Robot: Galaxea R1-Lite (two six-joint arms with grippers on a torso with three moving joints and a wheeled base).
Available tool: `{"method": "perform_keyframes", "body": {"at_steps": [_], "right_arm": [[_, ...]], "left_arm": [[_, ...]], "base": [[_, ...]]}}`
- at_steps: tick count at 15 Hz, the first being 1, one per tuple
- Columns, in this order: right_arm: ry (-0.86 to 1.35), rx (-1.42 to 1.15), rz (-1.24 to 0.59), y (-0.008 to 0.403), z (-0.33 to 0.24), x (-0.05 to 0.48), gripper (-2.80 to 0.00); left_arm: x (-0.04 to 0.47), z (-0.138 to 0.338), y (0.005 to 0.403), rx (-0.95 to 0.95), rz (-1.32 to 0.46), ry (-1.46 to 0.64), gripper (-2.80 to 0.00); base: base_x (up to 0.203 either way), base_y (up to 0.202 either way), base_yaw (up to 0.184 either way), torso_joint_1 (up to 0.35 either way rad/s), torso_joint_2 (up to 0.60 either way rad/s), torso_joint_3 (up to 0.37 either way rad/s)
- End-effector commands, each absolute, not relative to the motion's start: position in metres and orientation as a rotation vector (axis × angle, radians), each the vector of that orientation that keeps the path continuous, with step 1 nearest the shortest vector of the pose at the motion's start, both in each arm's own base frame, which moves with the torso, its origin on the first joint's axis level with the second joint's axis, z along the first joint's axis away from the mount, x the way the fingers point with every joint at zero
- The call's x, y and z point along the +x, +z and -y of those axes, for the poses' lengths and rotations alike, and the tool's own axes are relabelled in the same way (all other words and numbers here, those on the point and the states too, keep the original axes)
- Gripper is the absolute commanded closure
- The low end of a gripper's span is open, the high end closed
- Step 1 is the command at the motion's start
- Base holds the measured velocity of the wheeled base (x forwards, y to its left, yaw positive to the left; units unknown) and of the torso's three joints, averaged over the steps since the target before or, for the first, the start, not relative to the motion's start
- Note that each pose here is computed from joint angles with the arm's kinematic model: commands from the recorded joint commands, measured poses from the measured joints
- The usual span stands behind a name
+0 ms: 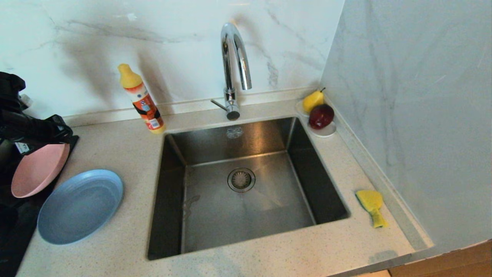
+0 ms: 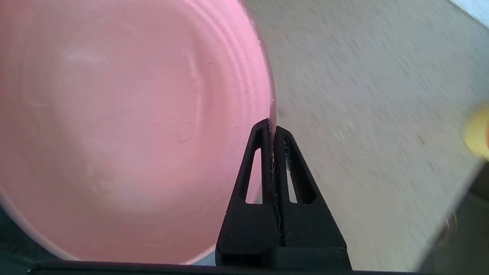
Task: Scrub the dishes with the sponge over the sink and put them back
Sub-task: Place the plate on the plate
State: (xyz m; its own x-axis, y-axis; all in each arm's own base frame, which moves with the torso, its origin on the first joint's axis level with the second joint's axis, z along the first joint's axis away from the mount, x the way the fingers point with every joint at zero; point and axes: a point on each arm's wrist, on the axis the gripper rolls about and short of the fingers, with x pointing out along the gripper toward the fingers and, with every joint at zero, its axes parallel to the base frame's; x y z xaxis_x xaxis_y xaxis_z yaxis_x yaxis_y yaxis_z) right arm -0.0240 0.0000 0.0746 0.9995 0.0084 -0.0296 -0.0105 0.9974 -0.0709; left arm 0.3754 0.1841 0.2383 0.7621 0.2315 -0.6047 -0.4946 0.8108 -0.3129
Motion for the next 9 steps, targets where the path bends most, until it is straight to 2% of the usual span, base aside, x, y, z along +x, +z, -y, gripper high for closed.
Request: {"method": "perform_keyframes", "body": {"at_steps": [1,9], "right_arm": [[0.010,-0.072,-0.027,0.075,0.000,-0.024,0.00],[0.010,-0.072,-0.027,0.075,0.000,-0.024,0.00]], "left_arm": [[0.367,-0.170,0.256,-0.473,-0.560,0.387,0.00],[0.356,-0.150,0.273,-0.462,-0.567,0.353,0.00]], "base": [[0.000,0.000,0.000,0.000,0.00,0.000],[0.000,0.000,0.000,0.000,0.00,0.000]]}}
